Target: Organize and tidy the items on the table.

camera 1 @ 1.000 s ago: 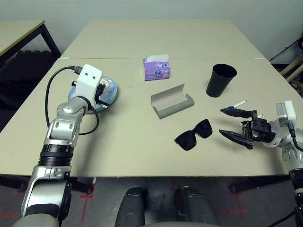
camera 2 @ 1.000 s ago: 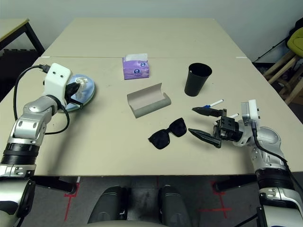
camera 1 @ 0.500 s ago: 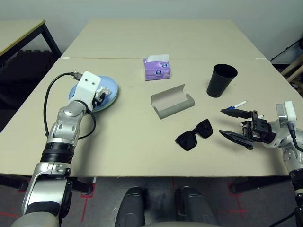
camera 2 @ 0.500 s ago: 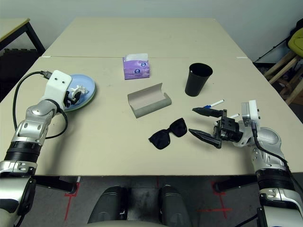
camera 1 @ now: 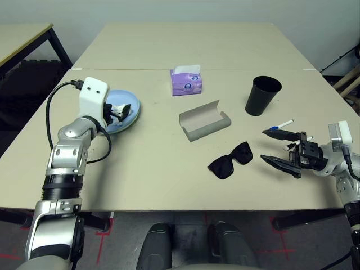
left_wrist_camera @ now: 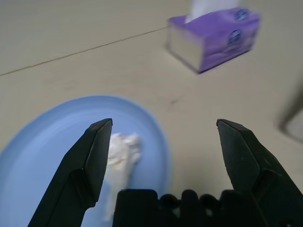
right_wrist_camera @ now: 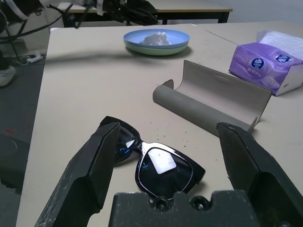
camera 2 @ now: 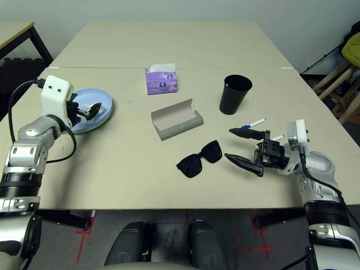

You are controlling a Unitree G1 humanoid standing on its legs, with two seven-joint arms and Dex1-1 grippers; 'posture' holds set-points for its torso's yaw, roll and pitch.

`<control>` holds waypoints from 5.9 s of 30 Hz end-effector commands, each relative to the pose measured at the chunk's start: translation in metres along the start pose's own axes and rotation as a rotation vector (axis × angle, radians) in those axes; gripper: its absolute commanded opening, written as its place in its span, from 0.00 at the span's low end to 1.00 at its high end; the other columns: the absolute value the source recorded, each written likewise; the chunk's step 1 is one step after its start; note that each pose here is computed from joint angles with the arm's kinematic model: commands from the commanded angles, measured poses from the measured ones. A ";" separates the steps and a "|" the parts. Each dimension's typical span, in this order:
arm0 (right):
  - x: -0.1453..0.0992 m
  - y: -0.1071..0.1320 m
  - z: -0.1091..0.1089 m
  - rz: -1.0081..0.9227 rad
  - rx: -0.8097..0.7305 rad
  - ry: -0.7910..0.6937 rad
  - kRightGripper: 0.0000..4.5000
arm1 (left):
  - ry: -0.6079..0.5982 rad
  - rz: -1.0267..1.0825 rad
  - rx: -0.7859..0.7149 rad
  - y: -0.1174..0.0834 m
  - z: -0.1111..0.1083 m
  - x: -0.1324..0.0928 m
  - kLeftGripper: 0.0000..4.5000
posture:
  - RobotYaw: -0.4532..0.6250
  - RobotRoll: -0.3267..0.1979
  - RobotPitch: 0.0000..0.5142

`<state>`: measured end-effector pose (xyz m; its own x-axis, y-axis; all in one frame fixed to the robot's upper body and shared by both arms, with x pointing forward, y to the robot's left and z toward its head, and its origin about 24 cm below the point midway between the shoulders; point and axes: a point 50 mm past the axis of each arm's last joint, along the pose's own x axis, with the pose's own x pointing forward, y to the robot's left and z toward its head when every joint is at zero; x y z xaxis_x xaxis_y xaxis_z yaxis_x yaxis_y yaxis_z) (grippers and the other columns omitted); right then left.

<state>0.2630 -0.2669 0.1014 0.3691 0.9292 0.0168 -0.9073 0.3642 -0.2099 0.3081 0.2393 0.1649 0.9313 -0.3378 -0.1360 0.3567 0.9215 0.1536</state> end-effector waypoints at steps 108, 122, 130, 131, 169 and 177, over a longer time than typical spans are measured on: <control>0.031 -0.055 0.085 0.060 -0.288 0.608 1.00 | -0.110 -0.977 0.230 -0.027 -0.036 -0.098 1.00 | 0.46 0.62 0.14; 0.087 -0.046 0.137 0.254 -0.275 0.591 1.00 | -0.110 -0.990 0.229 -0.028 -0.036 -0.096 1.00 | 0.46 0.62 0.16; 0.113 -0.041 0.142 0.484 -0.501 0.775 1.00 | -0.122 -0.979 0.221 -0.031 -0.037 -0.093 1.00 | 0.46 0.62 0.15; 0.116 -0.041 0.142 0.505 -0.531 0.787 1.00 | -0.122 -0.979 0.222 -0.031 -0.037 -0.093 1.00 | 0.46 0.62 0.16; 0.149 -0.001 0.085 0.813 -0.722 1.109 1.00 | -0.142 -0.957 0.236 -0.043 -0.041 -0.089 1.00 | 0.50 0.62 0.15; 0.161 0.001 0.080 0.820 -0.760 1.145 1.00 | -0.142 -0.955 0.233 -0.046 -0.043 -0.090 1.00 | 0.51 0.62 0.16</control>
<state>0.3047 -0.1126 0.1822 0.1216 0.1996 -0.9723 -0.7513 -0.6216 -0.2216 0.2080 0.2418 0.1303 0.2666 -0.9473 -0.1774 0.9479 0.2245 0.2259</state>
